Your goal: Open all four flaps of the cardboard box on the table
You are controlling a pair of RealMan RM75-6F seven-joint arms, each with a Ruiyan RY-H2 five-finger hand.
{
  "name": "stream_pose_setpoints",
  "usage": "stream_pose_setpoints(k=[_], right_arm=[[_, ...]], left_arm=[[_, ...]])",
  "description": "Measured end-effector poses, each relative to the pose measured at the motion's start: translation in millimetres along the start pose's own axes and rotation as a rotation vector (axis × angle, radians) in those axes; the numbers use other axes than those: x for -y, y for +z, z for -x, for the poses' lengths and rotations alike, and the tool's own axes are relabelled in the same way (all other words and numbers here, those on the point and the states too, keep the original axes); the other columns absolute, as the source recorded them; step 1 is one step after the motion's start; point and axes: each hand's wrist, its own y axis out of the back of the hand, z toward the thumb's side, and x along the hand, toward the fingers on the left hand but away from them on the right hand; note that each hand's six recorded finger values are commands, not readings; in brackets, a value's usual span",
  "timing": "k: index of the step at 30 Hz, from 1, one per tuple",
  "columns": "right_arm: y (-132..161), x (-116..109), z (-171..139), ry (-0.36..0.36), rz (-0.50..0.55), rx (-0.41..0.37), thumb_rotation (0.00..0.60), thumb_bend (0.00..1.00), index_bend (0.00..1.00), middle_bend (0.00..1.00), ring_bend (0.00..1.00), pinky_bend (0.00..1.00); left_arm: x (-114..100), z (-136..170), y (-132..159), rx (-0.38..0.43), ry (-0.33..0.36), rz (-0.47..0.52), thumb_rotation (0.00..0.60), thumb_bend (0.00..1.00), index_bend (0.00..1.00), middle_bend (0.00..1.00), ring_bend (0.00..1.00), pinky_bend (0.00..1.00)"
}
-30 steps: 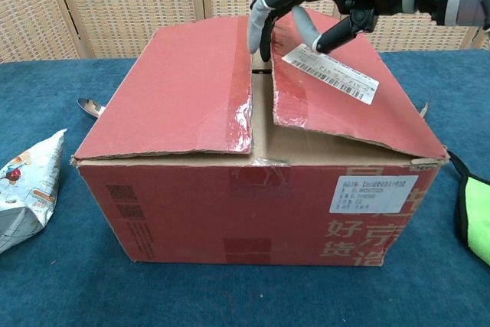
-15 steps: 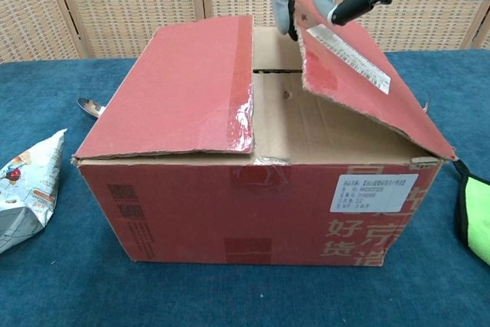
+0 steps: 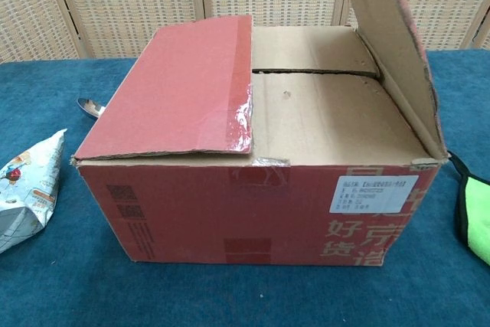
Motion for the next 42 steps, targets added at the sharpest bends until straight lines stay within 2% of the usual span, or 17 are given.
stream_pose_setpoints(k=[9, 12, 22, 30, 34, 39, 42], right_arm=[[-41, -23, -19, -0.007, -0.090, 0.114, 0.600, 0.98, 0.47, 0.58, 0.18, 0.11], [-51, -25, -25, -0.002, -0.106, 0.142, 0.600, 0.98, 0.47, 0.58, 0.18, 0.11], [-78, -31, -42, -0.010, -0.103, 0.213, 0.600, 0.96, 0.47, 0.58, 0.18, 0.11], [-84, -36, -53, -0.026, -0.105, 0.221, 0.600, 0.95, 0.47, 0.55, 0.18, 0.11], [-84, -41, -57, -0.045, -0.102, 0.214, 0.600, 0.82, 0.47, 0.53, 0.18, 0.11], [-87, -47, -62, -0.052, -0.106, 0.223, 0.600, 0.79, 0.47, 0.51, 0.18, 0.11], [-89, -48, -64, -0.050, -0.110, 0.229, 0.600, 0.75, 0.47, 0.49, 0.17, 0.11]], left_arm=[[1, -1, 2, 0.006, 0.005, -0.002, 0.600, 0.01, 0.01, 0.00, 0.00, 0.00], [1, -1, 3, 0.006, 0.002, 0.001, 0.600, 0.01, 0.01, 0.00, 0.00, 0.00], [0, -2, 5, 0.013, 0.005, 0.000, 0.600, 0.01, 0.01, 0.00, 0.00, 0.00], [-2, -2, 7, 0.025, 0.013, -0.002, 0.600, 0.01, 0.01, 0.00, 0.00, 0.00], [-3, -3, 8, 0.027, 0.018, -0.002, 0.600, 0.01, 0.01, 0.00, 0.00, 0.00], [-4, 0, 7, 0.026, 0.018, -0.003, 0.600, 0.01, 0.01, 0.00, 0.00, 0.00], [-3, 0, 7, 0.026, 0.015, -0.002, 0.600, 0.01, 0.01, 0.00, 0.00, 0.00]])
